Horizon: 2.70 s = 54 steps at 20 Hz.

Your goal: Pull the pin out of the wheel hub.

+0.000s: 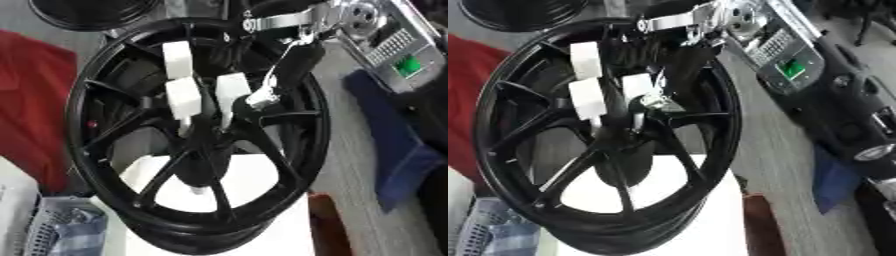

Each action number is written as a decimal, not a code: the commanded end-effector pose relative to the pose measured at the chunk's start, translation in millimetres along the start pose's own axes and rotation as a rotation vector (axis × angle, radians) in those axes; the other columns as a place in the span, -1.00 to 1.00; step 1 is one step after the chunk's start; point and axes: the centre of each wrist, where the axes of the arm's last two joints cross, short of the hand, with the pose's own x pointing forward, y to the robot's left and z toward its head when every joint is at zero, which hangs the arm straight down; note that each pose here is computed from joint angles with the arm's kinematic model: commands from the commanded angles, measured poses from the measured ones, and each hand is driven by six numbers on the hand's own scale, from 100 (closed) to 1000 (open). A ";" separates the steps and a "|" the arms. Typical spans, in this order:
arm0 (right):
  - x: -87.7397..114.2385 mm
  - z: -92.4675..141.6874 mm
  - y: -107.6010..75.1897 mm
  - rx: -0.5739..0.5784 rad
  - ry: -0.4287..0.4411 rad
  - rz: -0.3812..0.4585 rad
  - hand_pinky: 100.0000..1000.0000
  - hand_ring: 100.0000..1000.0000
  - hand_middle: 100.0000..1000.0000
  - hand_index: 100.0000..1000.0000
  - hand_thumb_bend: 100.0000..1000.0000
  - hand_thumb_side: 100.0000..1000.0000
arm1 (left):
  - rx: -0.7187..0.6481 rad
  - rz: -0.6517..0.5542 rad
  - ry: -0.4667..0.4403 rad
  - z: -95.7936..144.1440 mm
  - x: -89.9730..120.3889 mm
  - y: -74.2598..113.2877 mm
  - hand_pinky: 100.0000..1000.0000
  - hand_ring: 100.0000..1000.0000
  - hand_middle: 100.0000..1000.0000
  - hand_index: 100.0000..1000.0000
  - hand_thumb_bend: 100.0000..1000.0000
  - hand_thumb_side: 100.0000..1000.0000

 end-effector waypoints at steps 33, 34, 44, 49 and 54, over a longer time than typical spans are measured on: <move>-10.6 8.9 -2.8 -0.098 0.072 -0.114 0.57 0.25 -0.34 0.05 -0.80 -0.95 | -0.009 0.019 -0.024 -2.0 8.2 -0.3 0.38 -0.02 -0.15 0.36 -0.19 0.03; -9.7 11.5 -5.0 -0.114 0.068 -0.128 0.57 0.24 -0.36 0.04 -0.82 -1.00 | -0.009 0.019 -0.024 -2.0 8.2 -0.3 0.38 -0.02 -0.15 0.36 -0.19 0.03; -8.2 69.9 -47.4 -0.285 0.037 -0.257 0.59 0.18 -0.46 -0.01 -1.00 -1.00 | -0.004 0.018 -0.030 -1.5 9.2 0.7 0.38 -0.04 -0.15 0.36 -0.20 0.03; -32.6 122.9 -71.1 -0.467 0.119 -0.363 0.60 0.18 -0.46 0.00 -1.00 -1.00 | 0.003 0.018 -0.044 -0.7 12.2 2.0 0.38 -0.04 -0.15 0.36 -0.21 0.02; -69.1 189.1 -71.9 -0.686 0.306 -0.415 0.61 0.19 -0.42 0.04 -1.00 -1.00 | 0.013 0.018 -0.065 0.3 16.6 2.9 0.39 -0.04 -0.15 0.36 -0.23 0.02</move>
